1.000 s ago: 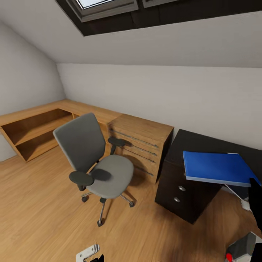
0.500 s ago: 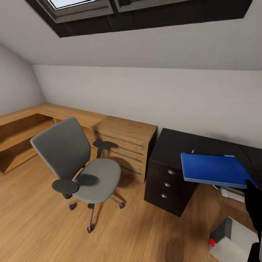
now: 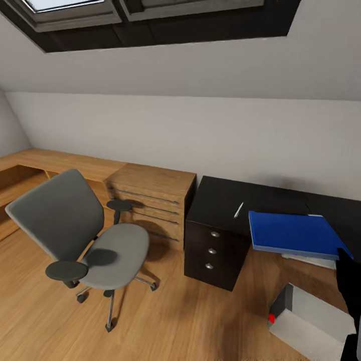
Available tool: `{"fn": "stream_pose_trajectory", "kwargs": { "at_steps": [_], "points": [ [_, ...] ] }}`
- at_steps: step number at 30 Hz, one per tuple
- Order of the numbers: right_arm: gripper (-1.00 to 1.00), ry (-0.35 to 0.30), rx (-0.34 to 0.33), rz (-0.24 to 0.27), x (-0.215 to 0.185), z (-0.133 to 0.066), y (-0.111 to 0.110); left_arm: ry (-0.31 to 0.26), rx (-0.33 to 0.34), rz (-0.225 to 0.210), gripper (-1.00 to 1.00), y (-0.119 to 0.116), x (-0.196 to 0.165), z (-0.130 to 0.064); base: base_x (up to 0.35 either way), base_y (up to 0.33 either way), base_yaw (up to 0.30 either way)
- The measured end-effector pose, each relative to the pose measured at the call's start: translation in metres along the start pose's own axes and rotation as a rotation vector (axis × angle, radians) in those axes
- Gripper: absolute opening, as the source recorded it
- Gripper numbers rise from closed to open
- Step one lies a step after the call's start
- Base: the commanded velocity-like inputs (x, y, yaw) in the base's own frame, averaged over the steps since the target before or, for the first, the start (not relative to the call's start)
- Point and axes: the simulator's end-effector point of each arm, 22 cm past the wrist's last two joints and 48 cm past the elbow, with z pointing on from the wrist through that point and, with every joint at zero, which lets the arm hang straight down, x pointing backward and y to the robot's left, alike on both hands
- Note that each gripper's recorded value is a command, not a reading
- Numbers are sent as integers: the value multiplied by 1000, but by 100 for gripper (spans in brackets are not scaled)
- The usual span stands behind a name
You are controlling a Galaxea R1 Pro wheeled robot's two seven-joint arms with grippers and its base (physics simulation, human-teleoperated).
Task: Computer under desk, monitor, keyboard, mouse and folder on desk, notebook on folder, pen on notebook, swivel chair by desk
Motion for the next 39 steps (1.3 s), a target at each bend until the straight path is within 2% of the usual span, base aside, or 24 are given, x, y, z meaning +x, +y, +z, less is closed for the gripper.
{"fn": "stream_pose_trajectory", "kwargs": {
  "at_steps": [1,5,12,20,22,27,30,33,36,37,39],
  "points": [
    [-100,0,1,0,-1,0,0,-57,-2,-13,100,1,-12,-2,0,0,-270],
    [-100,23,8,10,4,0,-1,-82,-3,-19,100,1,-18,-7,0,0,-128],
    [-100,25,7,13,4,-1,2,-93,-3,-20,100,2,-21,-11,0,0,-11],
    [-100,19,16,12,3,-1,-1,-164,-5,-37,100,3,-37,-13,0,0,-212],
    [-100,22,23,14,4,-1,-4,-172,-5,-40,100,3,-39,-13,0,0,-260],
    [-100,34,76,31,19,2,-30,-176,-4,-41,100,2,-39,-13,0,0,-264],
    [-100,-1,102,38,17,2,-42,-176,-4,-41,100,2,-39,-13,0,0,-265],
    [-100,-81,121,34,6,2,-50,-176,-4,-42,100,2,-39,-13,0,0,-266],
    [-100,-131,113,23,4,3,-45,-176,-4,-42,100,2,-40,-13,0,0,-267],
    [-100,-188,88,51,4,5,-34,-176,-4,-42,100,2,-39,-13,0,0,-269],
    [-100,-199,76,69,7,6,-29,-176,-4,-42,100,2,-39,-13,0,0,-269]
  ]
}}
